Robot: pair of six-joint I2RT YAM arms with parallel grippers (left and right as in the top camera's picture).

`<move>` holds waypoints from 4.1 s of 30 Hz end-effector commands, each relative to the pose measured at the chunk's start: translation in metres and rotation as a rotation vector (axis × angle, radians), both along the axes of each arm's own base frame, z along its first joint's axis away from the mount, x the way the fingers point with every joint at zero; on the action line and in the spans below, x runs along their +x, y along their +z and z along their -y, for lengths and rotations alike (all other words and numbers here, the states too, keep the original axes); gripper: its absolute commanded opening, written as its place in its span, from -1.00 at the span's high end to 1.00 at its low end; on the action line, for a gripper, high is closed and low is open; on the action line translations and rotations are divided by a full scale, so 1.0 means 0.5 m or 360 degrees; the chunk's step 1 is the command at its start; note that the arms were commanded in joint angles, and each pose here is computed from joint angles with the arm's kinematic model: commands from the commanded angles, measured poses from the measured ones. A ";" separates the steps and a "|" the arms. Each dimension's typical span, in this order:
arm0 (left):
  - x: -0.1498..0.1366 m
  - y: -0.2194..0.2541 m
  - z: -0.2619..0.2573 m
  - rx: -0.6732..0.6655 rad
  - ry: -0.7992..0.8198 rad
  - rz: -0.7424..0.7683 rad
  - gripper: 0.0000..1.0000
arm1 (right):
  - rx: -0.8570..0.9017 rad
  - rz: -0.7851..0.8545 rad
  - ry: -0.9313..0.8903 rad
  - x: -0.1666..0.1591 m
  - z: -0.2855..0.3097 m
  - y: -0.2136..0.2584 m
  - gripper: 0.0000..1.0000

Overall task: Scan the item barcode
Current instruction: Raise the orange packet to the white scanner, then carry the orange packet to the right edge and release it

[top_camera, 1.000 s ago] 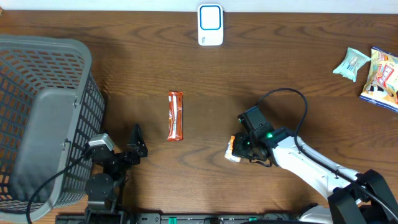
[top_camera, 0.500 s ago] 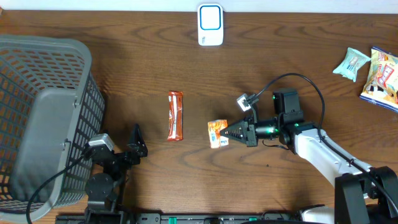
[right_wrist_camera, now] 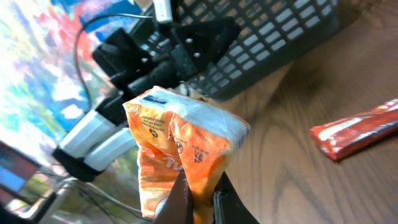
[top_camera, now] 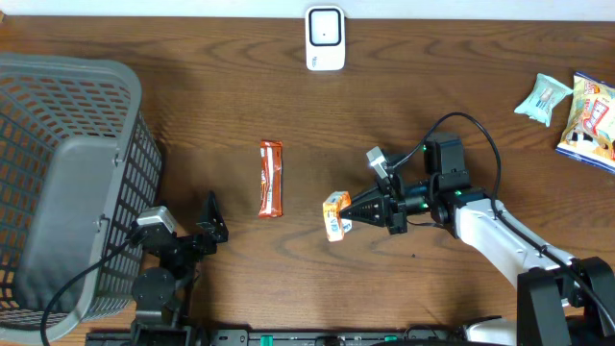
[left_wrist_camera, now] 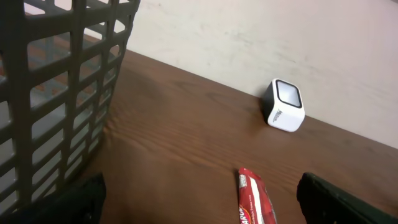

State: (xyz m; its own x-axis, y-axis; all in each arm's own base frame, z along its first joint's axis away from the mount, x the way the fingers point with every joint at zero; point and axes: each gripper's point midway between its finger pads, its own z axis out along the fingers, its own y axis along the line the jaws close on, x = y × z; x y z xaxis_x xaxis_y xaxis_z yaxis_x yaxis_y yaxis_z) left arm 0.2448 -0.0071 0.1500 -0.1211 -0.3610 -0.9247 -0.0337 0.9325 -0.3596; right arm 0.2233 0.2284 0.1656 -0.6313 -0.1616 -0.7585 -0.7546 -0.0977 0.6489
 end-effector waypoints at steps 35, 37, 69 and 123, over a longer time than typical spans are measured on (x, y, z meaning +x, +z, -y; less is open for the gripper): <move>-0.001 -0.037 -0.005 0.0005 0.0022 -0.0082 -0.96 | -0.1273 0.2218 -0.1235 0.681 0.022 0.097 0.98; -0.001 -0.037 -0.005 0.0005 0.0022 -0.0082 -0.96 | -0.1394 0.2278 -0.1211 0.731 0.016 0.084 0.98; -0.001 -0.037 -0.006 0.0005 0.0023 -0.0082 -0.95 | -0.3045 0.1770 -0.1145 0.828 0.373 0.005 0.98; -0.001 -0.037 -0.005 0.0005 0.0022 -0.0082 -0.96 | -0.0776 -0.0316 -0.1096 0.512 0.104 0.221 -0.98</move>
State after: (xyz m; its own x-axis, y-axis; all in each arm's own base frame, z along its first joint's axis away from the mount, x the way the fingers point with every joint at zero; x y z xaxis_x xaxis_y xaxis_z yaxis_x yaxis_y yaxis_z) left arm 0.2448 -0.0072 0.1500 -0.1213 -0.3606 -0.9248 -0.0333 0.9326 -0.3593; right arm 0.5101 0.1001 0.2903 -0.7097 0.0599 -0.7019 -0.3420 0.8418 0.4176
